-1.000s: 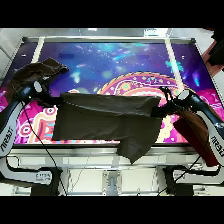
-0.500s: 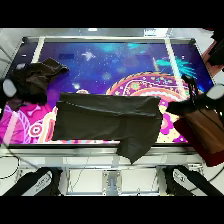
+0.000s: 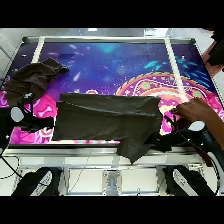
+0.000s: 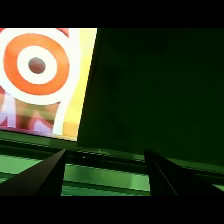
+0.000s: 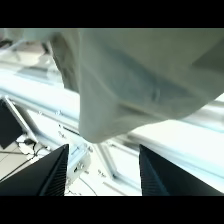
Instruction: Fold the shirts.
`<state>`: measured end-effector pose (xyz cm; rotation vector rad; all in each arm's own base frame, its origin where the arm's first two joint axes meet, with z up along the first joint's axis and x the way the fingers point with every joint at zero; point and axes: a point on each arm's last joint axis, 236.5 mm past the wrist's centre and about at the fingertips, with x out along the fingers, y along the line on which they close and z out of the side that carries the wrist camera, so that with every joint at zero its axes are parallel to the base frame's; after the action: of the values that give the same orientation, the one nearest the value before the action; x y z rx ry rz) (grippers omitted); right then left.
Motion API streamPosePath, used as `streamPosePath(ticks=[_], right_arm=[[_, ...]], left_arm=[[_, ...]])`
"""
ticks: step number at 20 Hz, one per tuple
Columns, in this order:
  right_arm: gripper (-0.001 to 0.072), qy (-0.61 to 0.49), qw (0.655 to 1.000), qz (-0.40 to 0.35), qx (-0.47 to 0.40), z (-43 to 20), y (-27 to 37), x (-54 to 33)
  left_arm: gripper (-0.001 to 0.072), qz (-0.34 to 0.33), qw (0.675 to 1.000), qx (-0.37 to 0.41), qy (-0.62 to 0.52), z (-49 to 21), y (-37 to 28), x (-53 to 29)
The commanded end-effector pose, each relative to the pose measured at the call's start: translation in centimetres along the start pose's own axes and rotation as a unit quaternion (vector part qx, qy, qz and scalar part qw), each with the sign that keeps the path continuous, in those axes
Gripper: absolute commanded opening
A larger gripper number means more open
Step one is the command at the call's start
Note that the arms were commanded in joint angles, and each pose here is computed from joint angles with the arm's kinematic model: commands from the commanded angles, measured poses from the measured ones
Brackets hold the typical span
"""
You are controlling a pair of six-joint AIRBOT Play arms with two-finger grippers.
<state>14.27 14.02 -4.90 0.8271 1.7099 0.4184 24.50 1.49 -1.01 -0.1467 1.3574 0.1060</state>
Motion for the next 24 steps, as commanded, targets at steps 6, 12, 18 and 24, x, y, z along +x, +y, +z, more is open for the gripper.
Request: streamPosePath(ticks=[6,12,18,24], right_arm=[[0.051,0.021,0.999,-0.028,0.033,-2.5,-1.1,5.4],[0.0506,-0.041,0.995,-0.059,0.065,0.1,-2.3,5.6],[0.0383,-0.074,0.991,-0.062,0.089,1.5,-2.6,5.4],[0.0391,0.002,0.995,-0.08,0.052,-1.9,-3.2,5.5]], left_arm=[[0.0563,-0.016,1.0,-0.009,0.006,-0.5,-0.7,0.2],[0.0564,-0.016,1.0,-0.008,0.005,-0.5,-0.7,0.2],[0.0563,-0.016,1.0,0.003,0.001,-0.3,-0.7,0.2],[0.0564,-0.016,1.0,0.005,-0.002,-0.1,-0.7,0.2]])
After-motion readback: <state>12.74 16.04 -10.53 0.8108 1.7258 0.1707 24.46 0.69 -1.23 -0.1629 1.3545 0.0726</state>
